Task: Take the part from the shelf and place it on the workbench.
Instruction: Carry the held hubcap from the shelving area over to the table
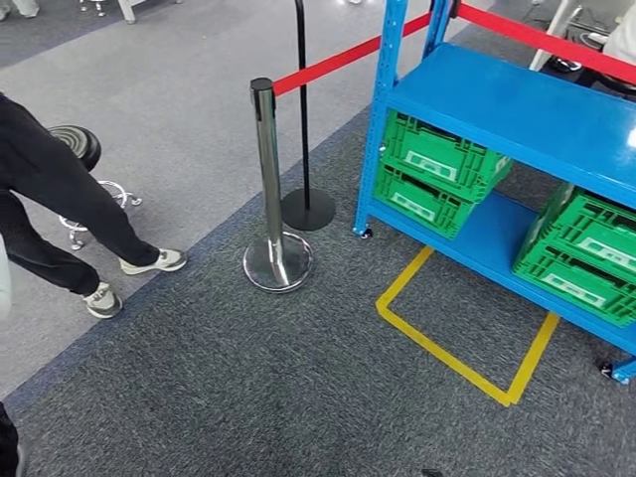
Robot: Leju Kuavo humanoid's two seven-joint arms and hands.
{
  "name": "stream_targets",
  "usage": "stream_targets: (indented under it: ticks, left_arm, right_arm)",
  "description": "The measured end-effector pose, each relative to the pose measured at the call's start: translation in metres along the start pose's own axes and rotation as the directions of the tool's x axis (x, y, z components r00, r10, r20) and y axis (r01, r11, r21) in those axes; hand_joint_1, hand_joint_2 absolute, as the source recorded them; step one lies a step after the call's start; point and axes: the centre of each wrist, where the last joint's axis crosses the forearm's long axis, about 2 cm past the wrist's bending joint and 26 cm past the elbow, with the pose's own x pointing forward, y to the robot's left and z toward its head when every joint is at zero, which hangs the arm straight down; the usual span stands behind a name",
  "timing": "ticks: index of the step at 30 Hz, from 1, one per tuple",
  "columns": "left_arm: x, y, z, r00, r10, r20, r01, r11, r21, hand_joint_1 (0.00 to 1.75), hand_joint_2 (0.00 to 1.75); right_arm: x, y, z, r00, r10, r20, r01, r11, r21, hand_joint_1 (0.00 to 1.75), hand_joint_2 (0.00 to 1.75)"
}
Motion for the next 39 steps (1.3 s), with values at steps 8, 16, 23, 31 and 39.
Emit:
stream_targets:
  ticks: [8,16,23,31,39]
  left_arm:
    - [0.0000,-0.0006,-0.0001,1.000,-0.011,-0.001,0.011,1.000,-0.001,1.75,1.75]
    - [-0.0012,-0.0017,-0.0015,1.000,-0.013,0.000,0.013,1.000,0.000,1.75,1.75]
    - [-0.0018,-0.0016,-0.0010,1.000,-0.007,-0.006,0.007,1.000,0.003,1.75,1.75]
    - [-0.0021,-0.0014,-0.0003,1.000,-0.006,-0.009,0.006,1.000,0.004,1.75,1.75]
    - [-0.0022,-0.0007,-0.0003,1.000,-0.007,-0.009,0.007,1.000,0.004,1.75,1.75]
  right_arm:
    - [0.0033,-0.0001,-0.0005,1.000,0.001,0.004,-0.001,1.000,-0.001,0.00,1.75]
    - [-0.0008,0.0008,0.0001,1.000,0.002,-0.012,-0.002,1.000,0.001,0.00,1.75]
    - [0.0020,-0.0013,-0.0003,1.000,0.004,-0.008,-0.004,1.000,-0.003,0.00,1.75]
    - [0.0006,0.0012,-0.0001,1.000,0.002,-0.010,-0.002,1.000,0.002,0.00,1.75]
    - [0.0023,0.0026,-0.0003,1.000,0.002,-0.008,-0.002,1.000,0.004,0.00,1.75]
